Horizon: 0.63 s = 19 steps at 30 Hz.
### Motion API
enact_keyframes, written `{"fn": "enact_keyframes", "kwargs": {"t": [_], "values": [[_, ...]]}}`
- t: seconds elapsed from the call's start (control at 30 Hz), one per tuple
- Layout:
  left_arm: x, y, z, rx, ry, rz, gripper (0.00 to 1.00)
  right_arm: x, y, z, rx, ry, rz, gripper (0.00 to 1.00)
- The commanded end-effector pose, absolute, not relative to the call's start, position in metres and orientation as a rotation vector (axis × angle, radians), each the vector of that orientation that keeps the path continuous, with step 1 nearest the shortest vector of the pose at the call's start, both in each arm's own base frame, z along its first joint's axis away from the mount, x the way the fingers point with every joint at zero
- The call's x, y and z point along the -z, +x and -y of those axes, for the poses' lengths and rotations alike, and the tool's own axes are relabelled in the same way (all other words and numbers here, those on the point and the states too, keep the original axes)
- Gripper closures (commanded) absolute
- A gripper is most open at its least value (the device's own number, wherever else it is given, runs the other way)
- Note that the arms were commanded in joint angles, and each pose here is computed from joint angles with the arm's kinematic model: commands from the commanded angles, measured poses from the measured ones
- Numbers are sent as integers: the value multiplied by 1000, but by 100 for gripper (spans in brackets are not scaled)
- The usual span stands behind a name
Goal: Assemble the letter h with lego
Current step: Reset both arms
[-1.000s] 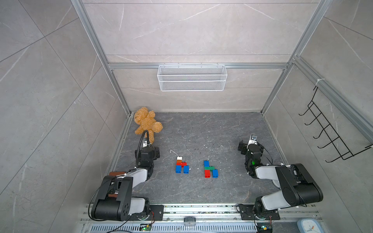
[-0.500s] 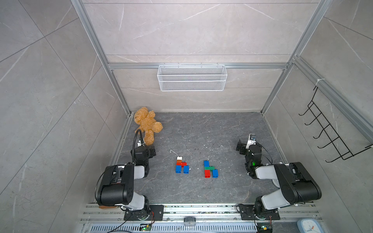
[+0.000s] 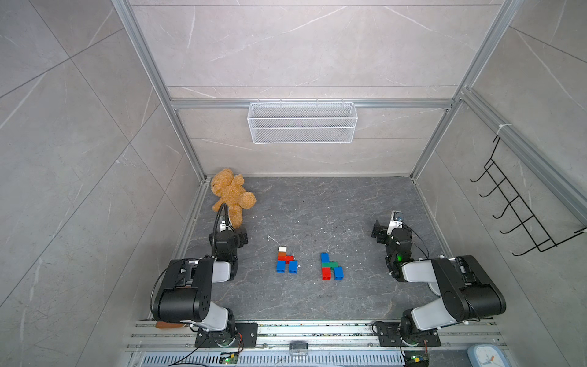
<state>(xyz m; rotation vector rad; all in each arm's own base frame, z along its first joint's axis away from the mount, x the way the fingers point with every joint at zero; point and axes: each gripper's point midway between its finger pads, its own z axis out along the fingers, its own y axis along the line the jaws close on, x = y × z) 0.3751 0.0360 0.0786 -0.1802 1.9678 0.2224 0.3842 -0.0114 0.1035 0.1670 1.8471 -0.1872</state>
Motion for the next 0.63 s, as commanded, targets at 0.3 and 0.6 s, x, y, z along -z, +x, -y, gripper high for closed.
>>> {"fn": "enact_keyframes", "kwargs": {"t": [0.3,0.6], "values": [[-90,378,-39,-249,-192,-1911,0,-101,383,11,175,172,-1843,0],[-91,378,-38,-251,-189,-1906,0,-101,383,11,174,172,-1843,0]]}}
